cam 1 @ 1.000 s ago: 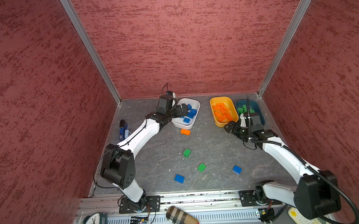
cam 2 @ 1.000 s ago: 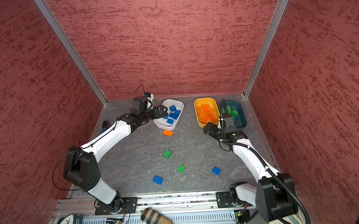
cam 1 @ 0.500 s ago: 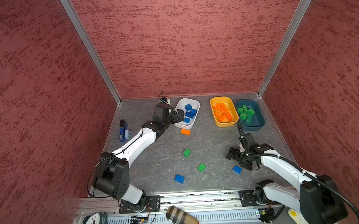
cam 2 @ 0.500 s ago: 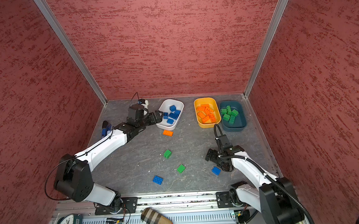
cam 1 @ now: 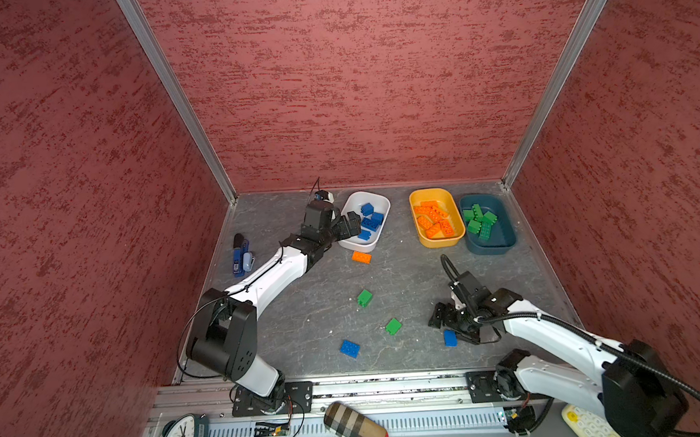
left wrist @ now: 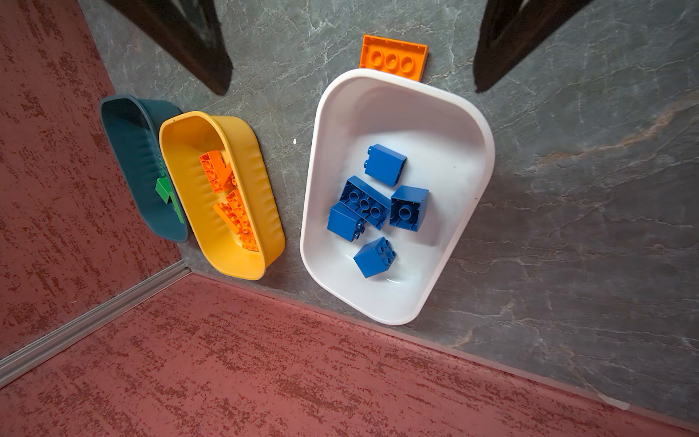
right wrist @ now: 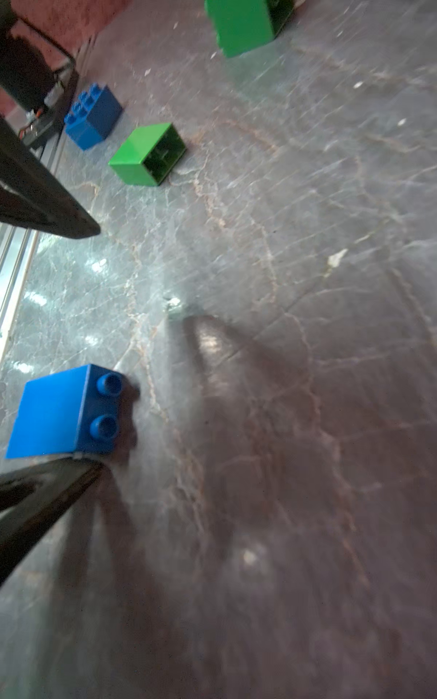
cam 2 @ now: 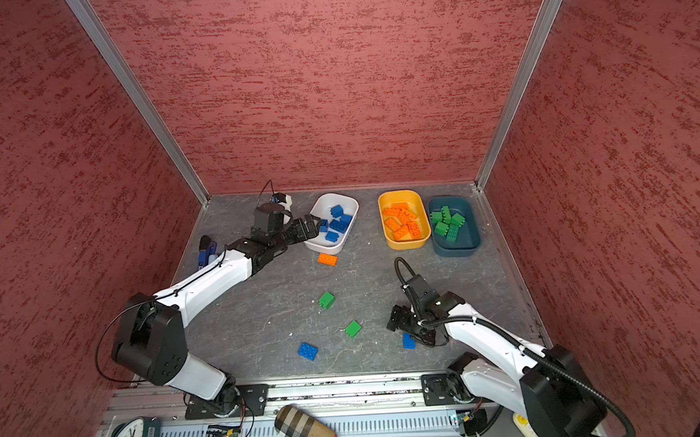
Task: Sort the legos into containers by color
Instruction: 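Reach the right gripper to a blue brick nearer the robot and grasp it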
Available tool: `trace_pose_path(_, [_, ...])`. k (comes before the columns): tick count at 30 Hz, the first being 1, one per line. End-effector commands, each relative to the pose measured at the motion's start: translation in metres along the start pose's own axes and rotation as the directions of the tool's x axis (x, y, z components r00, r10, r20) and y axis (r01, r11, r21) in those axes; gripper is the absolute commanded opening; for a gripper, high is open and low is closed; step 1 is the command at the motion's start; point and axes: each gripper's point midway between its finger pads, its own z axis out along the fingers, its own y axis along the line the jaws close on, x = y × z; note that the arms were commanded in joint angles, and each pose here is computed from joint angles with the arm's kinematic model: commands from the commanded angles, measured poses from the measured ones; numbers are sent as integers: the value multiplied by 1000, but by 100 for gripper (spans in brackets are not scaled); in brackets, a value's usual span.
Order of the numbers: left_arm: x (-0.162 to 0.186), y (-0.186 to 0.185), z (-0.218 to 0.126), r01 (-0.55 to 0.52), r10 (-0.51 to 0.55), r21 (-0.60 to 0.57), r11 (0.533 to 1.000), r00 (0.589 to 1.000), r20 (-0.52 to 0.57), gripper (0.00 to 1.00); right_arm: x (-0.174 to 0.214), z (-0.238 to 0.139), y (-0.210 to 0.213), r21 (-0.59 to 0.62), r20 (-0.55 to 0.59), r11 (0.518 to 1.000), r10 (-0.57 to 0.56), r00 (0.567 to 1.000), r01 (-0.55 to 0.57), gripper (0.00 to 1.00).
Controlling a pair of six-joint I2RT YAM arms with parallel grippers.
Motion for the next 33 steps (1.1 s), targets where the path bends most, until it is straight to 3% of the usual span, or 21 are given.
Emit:
trace_pose_path(1, [-8,-4,3,13,-13,18,1000,1000,14,99,-6,-7,-6,121,78,992,5,997,-15,75])
trace_pose_path(4, [-8,-3,2,13,-13,13,1000,1000,14,100,-4,-6,-10,216,83,976,-51,995,32,60])
trace_pose_path(9, [-6,3,0,8,-8,-12,1000,1000,15,99,8,5,-12,313,31,943,-127,991,111,53])
trace_pose_path(16, [-4,11,0,19,-19,-31,999,1000,12,100,26,18,-14,349,-10,928,-137,991,132,50])
trace_pose_path(21, [-6,16,-3,38,-37,-51,998,999,22,99,15,20,-6,367,7,908,-219,976,201,35])
trace_pose_path(26, [-10,23,-12,42,-39,-84,996,999,37,99,-13,15,50,272,109,912,-345,932,306,23])
trace_pose_path(33, [-12,46,-33,77,-65,-173,982,995,74,99,-96,-21,158,107,361,880,-468,807,463,13])
